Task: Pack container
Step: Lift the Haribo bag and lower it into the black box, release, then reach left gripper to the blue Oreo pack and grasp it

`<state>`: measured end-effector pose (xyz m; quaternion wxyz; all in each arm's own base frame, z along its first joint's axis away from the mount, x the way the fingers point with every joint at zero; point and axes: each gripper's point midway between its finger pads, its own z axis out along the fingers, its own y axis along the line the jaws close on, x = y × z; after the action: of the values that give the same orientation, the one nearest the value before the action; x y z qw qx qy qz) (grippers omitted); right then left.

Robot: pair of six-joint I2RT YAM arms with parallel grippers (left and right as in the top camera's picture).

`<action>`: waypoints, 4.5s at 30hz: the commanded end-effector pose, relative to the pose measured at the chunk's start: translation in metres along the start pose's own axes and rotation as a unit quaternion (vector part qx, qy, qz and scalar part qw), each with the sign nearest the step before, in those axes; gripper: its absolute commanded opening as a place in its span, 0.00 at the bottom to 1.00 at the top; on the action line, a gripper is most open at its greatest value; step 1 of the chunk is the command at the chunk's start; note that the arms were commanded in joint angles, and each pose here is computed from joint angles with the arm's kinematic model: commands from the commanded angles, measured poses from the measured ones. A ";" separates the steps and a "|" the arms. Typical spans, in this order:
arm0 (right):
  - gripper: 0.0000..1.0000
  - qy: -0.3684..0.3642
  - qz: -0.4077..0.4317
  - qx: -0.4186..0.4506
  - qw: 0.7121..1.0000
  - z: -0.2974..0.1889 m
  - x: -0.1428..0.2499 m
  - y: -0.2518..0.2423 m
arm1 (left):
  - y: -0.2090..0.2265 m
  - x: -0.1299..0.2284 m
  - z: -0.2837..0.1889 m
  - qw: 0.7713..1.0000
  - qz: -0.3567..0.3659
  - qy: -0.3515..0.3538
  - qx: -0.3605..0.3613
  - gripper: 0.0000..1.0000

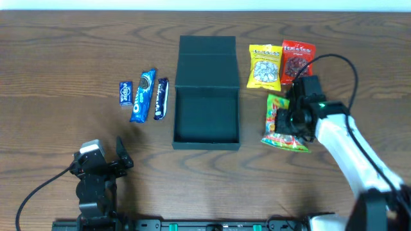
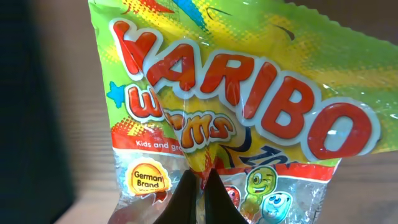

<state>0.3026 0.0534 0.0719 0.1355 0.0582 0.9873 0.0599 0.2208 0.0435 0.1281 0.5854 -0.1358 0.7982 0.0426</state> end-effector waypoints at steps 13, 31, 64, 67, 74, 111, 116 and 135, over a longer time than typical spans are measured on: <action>0.02 -0.151 -0.041 -0.135 0.978 -0.121 -0.035 0.119 | 0.004 0.009 0.003 1.000 -0.001 0.009 -0.009 0.95; 0.02 -0.106 -0.052 -0.191 0.975 -0.061 -0.008 0.228 | 0.004 0.009 0.003 1.000 -0.001 0.009 -0.009 0.95; 0.82 -0.160 -0.100 -0.192 0.963 -0.128 -0.021 0.221 | 0.004 0.009 0.003 1.000 -0.001 0.009 -0.009 0.95; 0.84 -0.172 -0.108 -0.199 0.959 -0.150 -0.016 0.213 | 0.004 0.009 0.003 1.000 -0.001 0.009 -0.009 0.95; 0.93 -0.182 -0.135 -0.198 0.954 -0.185 0.004 0.188 | 0.004 0.009 0.003 1.000 -0.001 0.009 -0.009 0.95; 0.99 -0.156 -0.164 -0.194 0.955 -0.198 0.033 0.166 | -0.076 0.003 -0.016 0.972 -0.056 0.023 0.226 0.95; 0.99 -0.195 -0.150 -0.157 0.956 -0.199 0.016 0.157 | -0.065 -0.027 -0.022 0.980 -0.056 -0.014 0.192 0.95; 0.99 -0.279 -0.263 -0.124 0.915 -0.198 -0.024 0.180 | -0.056 -0.072 0.041 0.991 0.017 0.083 0.100 0.95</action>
<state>0.2850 0.2063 0.2891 0.4145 -0.1897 0.8791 0.1393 0.2802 0.0049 0.1755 0.5274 -0.0832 0.8429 -0.0665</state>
